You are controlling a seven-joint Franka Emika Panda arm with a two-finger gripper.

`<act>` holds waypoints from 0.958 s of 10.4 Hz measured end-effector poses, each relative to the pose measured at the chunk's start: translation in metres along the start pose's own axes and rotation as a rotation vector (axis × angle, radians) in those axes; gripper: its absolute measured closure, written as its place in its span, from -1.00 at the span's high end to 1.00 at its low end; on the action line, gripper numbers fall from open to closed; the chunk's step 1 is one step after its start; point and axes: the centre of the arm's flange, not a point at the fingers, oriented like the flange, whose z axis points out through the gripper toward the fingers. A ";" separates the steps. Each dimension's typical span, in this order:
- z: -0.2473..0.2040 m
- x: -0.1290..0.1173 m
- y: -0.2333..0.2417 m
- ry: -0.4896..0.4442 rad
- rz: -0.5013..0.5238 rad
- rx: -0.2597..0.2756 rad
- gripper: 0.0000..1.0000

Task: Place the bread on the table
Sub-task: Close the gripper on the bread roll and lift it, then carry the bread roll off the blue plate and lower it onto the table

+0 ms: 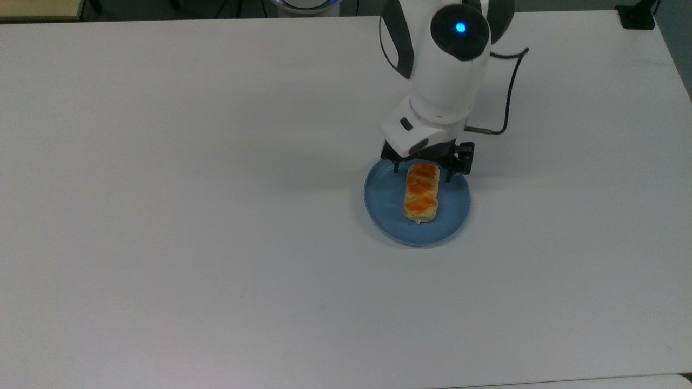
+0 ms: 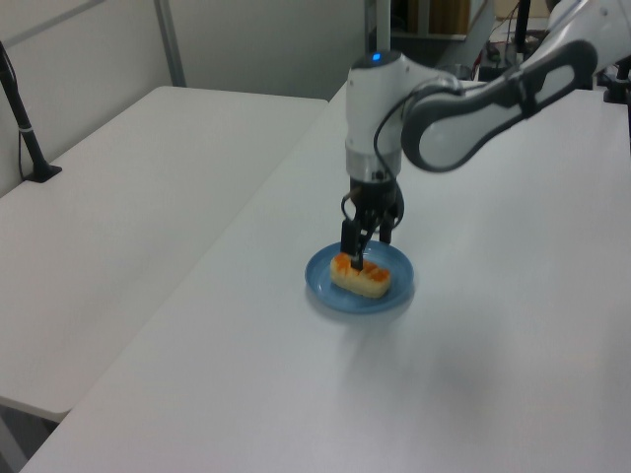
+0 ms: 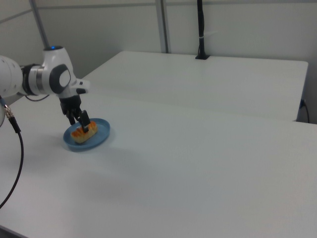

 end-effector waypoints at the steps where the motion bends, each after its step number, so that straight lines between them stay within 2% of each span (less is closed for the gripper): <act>1: 0.021 -0.002 -0.011 0.009 -0.006 -0.001 1.00; 3: 0.053 -0.007 -0.028 0.053 0.015 -0.026 1.00; 4: 0.060 -0.006 -0.030 0.066 0.020 -0.035 0.90; 6: 0.054 -0.001 -0.028 0.082 0.014 -0.034 0.65; 8: 0.032 0.006 -0.022 0.097 -0.034 -0.032 0.02; 10: 0.003 0.009 0.010 0.017 -0.152 -0.097 -0.01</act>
